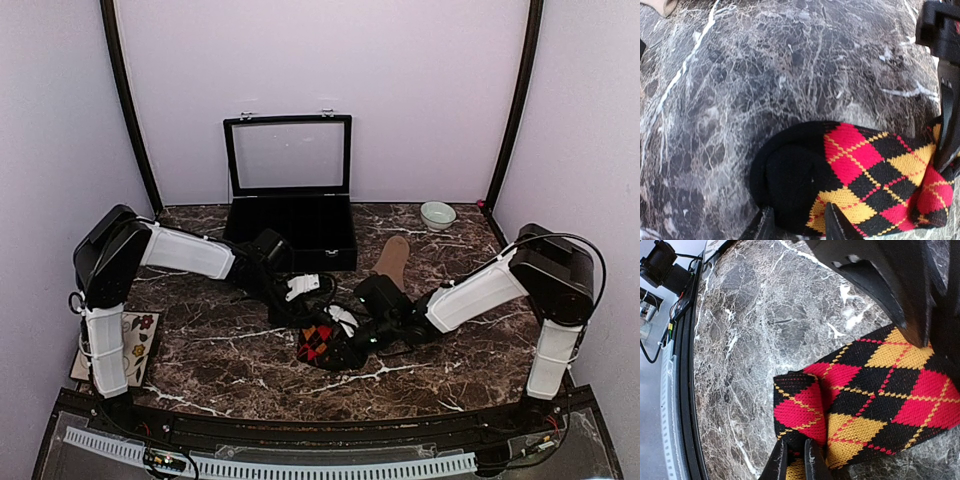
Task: Roll the socks
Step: Roll the sock at the center of the board.
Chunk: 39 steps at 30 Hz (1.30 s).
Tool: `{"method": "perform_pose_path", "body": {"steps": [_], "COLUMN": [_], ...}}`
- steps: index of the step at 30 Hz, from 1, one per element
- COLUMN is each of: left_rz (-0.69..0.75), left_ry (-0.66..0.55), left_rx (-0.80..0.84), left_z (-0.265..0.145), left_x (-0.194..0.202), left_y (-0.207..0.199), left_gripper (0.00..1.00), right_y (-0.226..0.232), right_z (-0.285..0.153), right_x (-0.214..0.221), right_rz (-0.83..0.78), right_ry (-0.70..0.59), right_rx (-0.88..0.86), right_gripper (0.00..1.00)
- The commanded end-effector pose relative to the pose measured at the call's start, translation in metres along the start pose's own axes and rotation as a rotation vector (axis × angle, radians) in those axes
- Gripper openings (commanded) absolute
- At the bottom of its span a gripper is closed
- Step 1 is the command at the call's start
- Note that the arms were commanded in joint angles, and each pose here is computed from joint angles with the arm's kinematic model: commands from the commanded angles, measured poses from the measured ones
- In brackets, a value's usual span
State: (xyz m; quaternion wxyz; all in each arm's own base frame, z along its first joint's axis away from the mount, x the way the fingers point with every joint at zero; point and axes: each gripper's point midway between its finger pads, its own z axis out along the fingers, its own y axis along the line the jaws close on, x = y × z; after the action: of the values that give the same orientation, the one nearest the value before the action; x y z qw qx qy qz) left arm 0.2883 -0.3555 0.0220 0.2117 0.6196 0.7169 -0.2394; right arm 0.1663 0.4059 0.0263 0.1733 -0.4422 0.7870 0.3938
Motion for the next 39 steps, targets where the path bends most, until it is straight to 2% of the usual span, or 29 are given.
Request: {"method": "perform_pose_path", "body": {"steps": [1,12,17,24,28,32,39], "left_rz": [-0.075,-0.084,-0.092,-0.082,-0.096,-0.139,-0.165], "left_ry": [0.079,0.046,0.036,0.059,0.05,-0.013,-0.086], "left_rx": [0.077,0.174,0.171,0.118,0.046,-0.038,-0.194], "left_z": [0.012,0.012,0.012,0.006,-0.006,-0.033,-0.086], "left_x": [0.021,0.009,0.007,0.013,0.009,0.0,0.007], "left_y": [-0.015,-0.029,-0.028,-0.019,-0.002,0.024,0.065], "left_gripper": [0.38,0.38,0.38,0.39,0.46,0.57,0.65], "right_y": [-0.019,-0.028,-0.03,-0.039,-0.039,-0.039,-0.041], "right_z": [0.008,0.023,0.025,0.015,0.013,0.012,0.004], "right_x": [0.058,0.084,0.115,0.155,0.168,0.177,0.185], "right_rz": [0.009,0.114,0.22,0.4,0.486,0.538,0.594], "right_ry": [0.187,0.327,0.437,0.488,0.513,0.552,0.592], "right_rx": [0.1,0.104,0.108,0.167,0.186,0.188,0.205], "right_gripper": [0.0,0.0,0.0,0.0,0.0,0.0,0.0]}}
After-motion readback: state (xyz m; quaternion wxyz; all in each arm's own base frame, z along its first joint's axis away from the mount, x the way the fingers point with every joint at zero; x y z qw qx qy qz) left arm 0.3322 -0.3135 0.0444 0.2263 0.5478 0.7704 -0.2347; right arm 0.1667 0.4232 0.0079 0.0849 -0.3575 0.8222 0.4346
